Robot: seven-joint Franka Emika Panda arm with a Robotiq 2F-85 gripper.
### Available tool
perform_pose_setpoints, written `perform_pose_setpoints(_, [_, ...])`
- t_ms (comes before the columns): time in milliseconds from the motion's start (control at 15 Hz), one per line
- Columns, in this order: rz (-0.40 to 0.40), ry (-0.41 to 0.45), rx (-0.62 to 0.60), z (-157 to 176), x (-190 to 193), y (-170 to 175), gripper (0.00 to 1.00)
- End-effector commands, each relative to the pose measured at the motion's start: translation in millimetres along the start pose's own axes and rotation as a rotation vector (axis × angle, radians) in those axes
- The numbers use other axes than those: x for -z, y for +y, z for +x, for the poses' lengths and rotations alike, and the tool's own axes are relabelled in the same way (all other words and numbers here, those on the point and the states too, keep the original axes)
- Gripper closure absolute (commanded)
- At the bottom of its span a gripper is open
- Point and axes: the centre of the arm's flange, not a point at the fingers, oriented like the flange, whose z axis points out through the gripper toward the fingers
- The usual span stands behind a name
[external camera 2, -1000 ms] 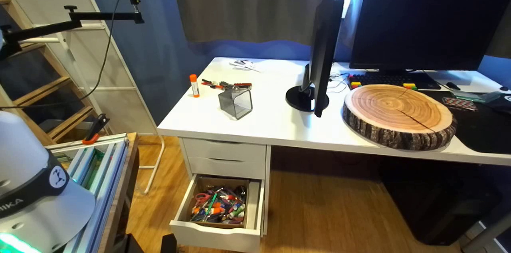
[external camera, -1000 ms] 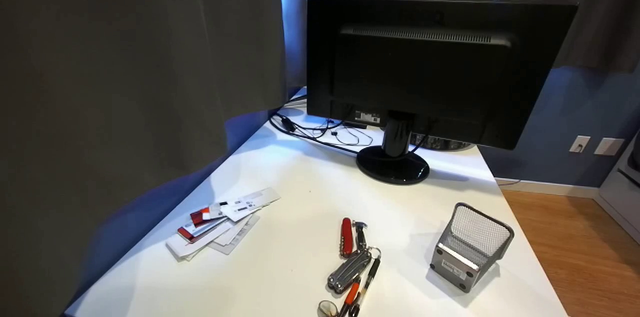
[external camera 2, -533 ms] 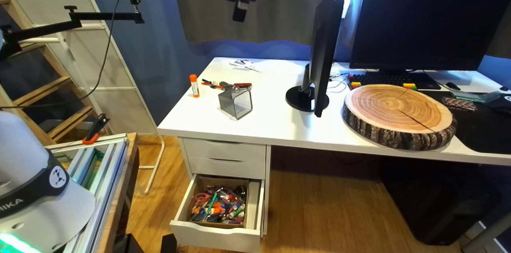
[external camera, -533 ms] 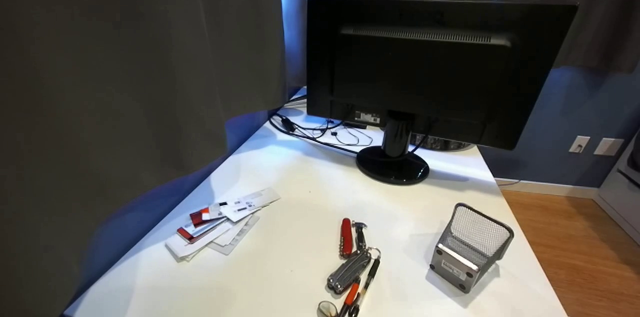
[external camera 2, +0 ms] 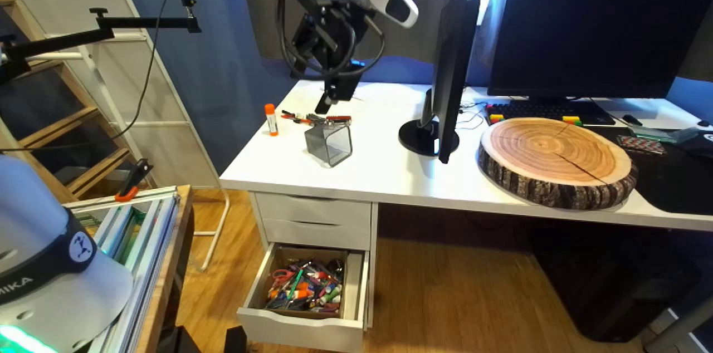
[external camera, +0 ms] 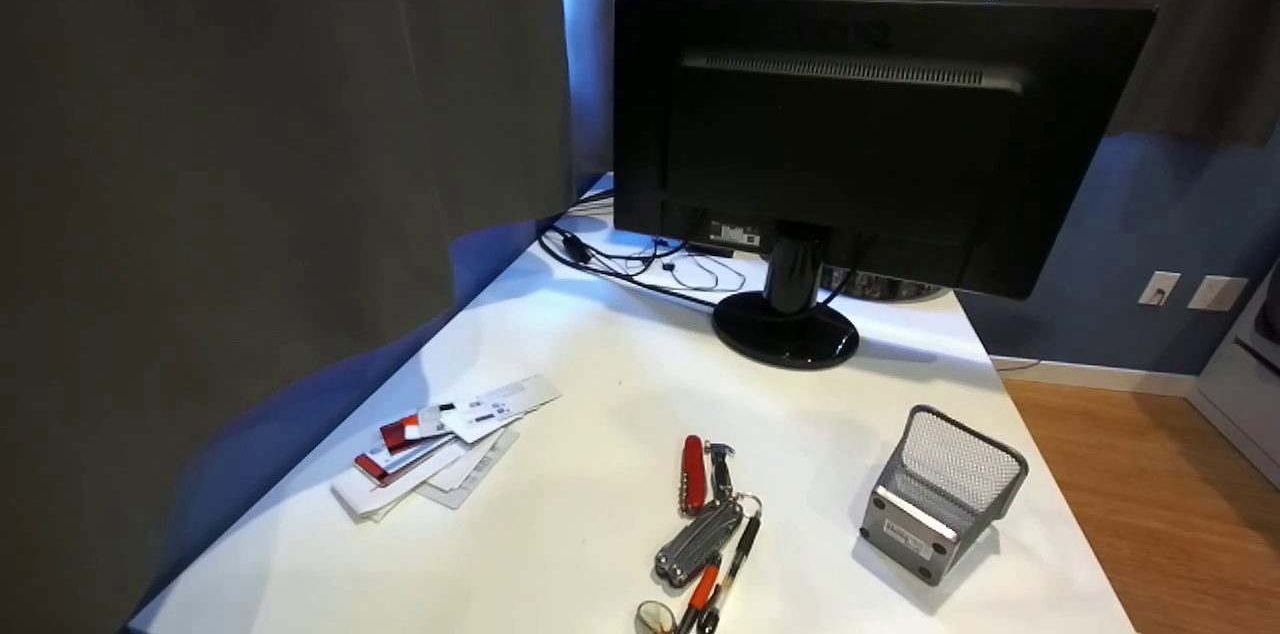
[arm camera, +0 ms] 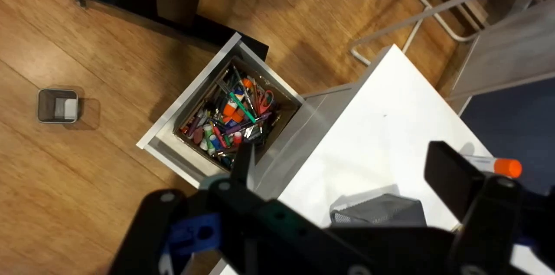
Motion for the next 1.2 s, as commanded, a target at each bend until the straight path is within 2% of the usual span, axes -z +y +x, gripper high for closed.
perform_pose_setpoints(0, [-0.002, 0.000, 0.145, 15.9, -57.4, 6.8, 0.00])
perform_pose_setpoints(333, [0.027, -0.038, 0.254, 47.9, -117.9, 24.4, 0.00])
perform_pose_setpoints(400, [-0.001, -0.034, 0.212, 30.5, -100.6, 16.9, 0.00])
perform_pose_setpoints(600, [0.011, -0.058, 0.235, 40.0, -122.0, 25.0, 0.00])
perform_pose_setpoints(1133, [0.009, -0.051, 0.239, 43.3, -118.6, 24.7, 0.00])
